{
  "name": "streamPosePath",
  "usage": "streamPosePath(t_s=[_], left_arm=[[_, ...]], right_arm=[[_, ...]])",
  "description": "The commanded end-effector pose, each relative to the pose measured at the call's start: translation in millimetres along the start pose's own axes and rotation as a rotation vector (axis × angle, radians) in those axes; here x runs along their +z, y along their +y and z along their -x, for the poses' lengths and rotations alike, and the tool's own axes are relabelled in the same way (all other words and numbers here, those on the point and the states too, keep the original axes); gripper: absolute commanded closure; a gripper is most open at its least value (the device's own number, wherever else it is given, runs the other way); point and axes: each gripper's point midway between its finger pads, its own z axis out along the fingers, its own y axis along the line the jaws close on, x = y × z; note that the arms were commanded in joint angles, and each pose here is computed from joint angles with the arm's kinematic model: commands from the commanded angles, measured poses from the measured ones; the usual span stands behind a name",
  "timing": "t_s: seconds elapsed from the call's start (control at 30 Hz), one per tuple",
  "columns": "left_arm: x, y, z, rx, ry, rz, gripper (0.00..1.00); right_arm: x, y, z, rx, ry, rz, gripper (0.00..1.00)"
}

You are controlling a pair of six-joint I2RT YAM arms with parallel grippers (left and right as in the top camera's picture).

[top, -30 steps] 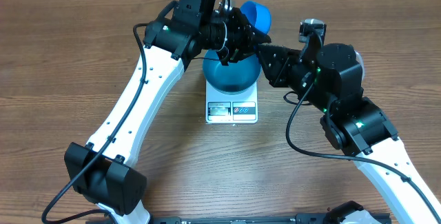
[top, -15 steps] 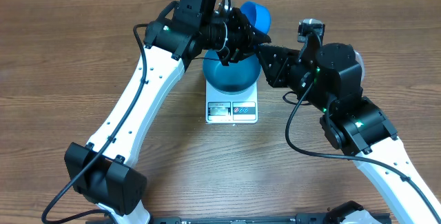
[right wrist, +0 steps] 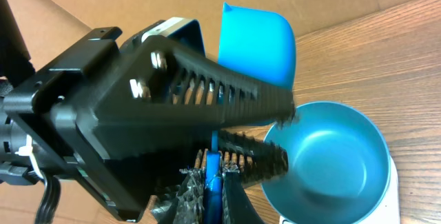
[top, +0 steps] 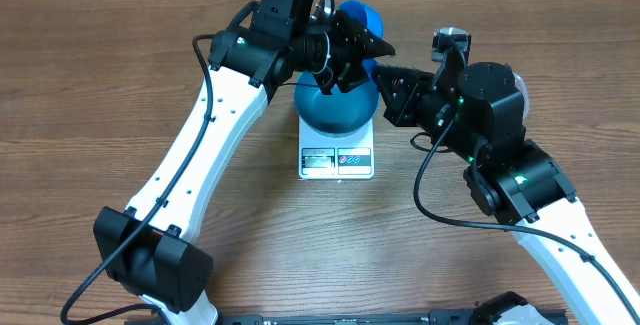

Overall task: Scoop item into bowl and weigh 150g on scale
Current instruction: 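Move the right gripper to the scoop handle and grasp it, then open the left gripper, releasing the scoop to the right gripper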

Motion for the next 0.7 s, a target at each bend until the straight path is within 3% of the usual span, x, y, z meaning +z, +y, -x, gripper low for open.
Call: streamPosePath(t_s=[0.0, 0.1, 0.23, 0.47, 0.67], left_arm=[[-9.8, -13.1, -2.4, 0.07, -0.033, -0.023, 0.25], [-10.6, -14.0, 6.0, 0.146, -0.079, -0.018, 0.14], [-17.3, -24.0, 18.5, 0.362, -0.123, -0.048, 0.02], [-35.1, -22.4, 42.9, 0.542, -0.183, -0.041, 0.0], [-55.8, -6.1, 67.2, 0.601, -0.225, 0.01, 0.0]], right_arm=[[-2.6, 9.1, 8.2, -0.009, -0.019, 0.023, 0.96], [-2.5, 6.3, 5.6, -0.047, -0.01, 0.01, 0.96], [-6.5, -11.7, 5.4, -0.078, -0.005, -0.095, 0.96], [-38.1, -1.0, 34.4, -0.155, 0.026, -0.182, 0.96], [-45.2, -8.0, 42.0, -0.209, 0.18, -0.304, 0.96]])
